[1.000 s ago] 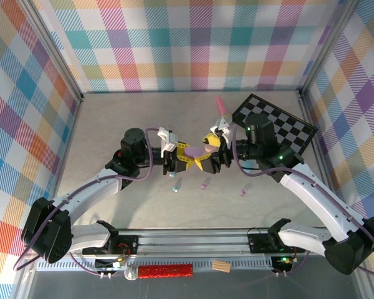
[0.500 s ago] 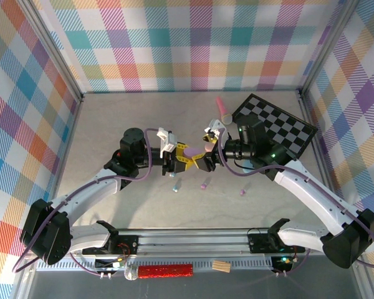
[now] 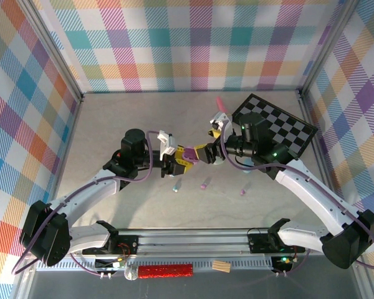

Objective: Insert the wireless bluetooth earbuds into the charging case

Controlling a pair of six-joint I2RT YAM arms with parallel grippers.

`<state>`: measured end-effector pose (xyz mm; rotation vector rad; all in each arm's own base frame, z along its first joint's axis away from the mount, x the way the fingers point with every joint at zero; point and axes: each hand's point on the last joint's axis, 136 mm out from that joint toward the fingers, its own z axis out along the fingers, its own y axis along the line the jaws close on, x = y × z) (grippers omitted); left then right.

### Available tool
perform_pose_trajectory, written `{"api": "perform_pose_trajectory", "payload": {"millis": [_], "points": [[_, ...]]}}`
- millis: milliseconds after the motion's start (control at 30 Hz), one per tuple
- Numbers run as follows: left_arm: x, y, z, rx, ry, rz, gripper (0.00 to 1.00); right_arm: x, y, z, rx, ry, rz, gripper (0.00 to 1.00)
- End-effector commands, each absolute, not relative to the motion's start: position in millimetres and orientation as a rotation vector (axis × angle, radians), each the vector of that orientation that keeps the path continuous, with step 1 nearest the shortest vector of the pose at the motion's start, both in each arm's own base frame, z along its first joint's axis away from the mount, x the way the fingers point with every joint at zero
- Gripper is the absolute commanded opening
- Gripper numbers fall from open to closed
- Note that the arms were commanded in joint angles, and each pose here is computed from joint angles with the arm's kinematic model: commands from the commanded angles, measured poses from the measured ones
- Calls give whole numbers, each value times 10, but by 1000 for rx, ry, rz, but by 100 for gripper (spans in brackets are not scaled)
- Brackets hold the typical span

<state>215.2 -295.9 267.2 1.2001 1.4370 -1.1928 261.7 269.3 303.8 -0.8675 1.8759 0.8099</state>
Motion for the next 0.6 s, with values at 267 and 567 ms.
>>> {"api": "perform_pose_trajectory", "payload": {"millis": [267, 567], "points": [[1860, -2938, 2960, 1300, 1246, -1230, 39, 2668, 2717, 3053, -850, 1896, 839, 87], [1933, -2970, 2917, 1280, 1276, -1236, 39, 2458, 2789, 3234, -933, 1796, 943, 89]]}}
